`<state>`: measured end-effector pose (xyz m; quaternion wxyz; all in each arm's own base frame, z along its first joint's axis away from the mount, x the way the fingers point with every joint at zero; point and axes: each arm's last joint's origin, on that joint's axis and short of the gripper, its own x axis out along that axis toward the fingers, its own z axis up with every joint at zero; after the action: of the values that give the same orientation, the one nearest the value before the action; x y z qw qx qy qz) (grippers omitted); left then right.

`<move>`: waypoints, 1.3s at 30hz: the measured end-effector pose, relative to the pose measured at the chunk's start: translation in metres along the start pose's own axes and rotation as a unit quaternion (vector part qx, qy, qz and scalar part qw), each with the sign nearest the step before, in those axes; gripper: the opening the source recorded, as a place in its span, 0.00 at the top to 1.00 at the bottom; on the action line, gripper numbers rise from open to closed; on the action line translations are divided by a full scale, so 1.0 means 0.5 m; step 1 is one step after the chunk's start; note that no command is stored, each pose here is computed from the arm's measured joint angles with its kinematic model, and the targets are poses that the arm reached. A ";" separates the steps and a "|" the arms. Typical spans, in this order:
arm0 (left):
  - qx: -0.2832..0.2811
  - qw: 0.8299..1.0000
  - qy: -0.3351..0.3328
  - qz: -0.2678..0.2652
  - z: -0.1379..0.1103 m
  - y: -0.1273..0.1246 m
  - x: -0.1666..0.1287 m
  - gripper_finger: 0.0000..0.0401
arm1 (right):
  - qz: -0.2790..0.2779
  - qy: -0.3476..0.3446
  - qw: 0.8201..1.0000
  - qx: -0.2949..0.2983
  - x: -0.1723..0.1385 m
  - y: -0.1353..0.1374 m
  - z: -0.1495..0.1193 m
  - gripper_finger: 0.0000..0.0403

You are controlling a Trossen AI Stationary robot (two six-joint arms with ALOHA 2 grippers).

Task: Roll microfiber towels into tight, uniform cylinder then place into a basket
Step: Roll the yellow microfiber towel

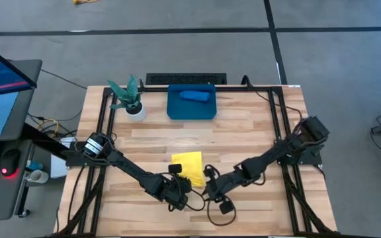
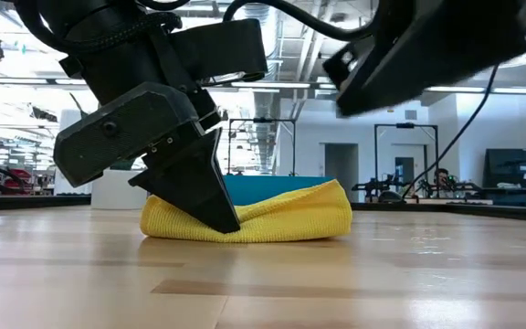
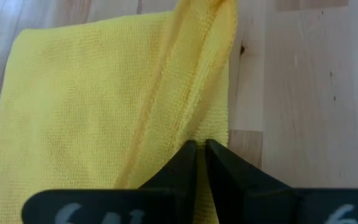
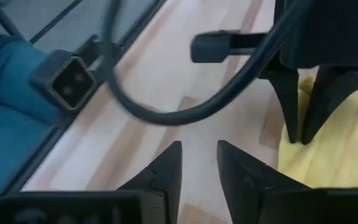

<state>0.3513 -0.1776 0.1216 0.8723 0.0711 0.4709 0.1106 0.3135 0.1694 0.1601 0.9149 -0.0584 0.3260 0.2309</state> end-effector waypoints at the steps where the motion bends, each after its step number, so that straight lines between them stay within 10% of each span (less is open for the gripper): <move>1: 0.000 1.000 0.000 0.000 0.000 0.000 0.000 0.92 | -0.002 0.001 1.000 0.001 0.011 -0.004 -0.006 0.70; 39: 0.036 0.999 -0.036 0.017 0.003 -0.018 -0.024 0.92 | -0.123 0.063 0.976 0.167 0.059 -0.138 -0.066 0.77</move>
<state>0.3474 -0.1895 0.1302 0.8838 0.1140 0.4414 0.1054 0.3464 0.1110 0.1129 0.9110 0.0407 0.4068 0.0546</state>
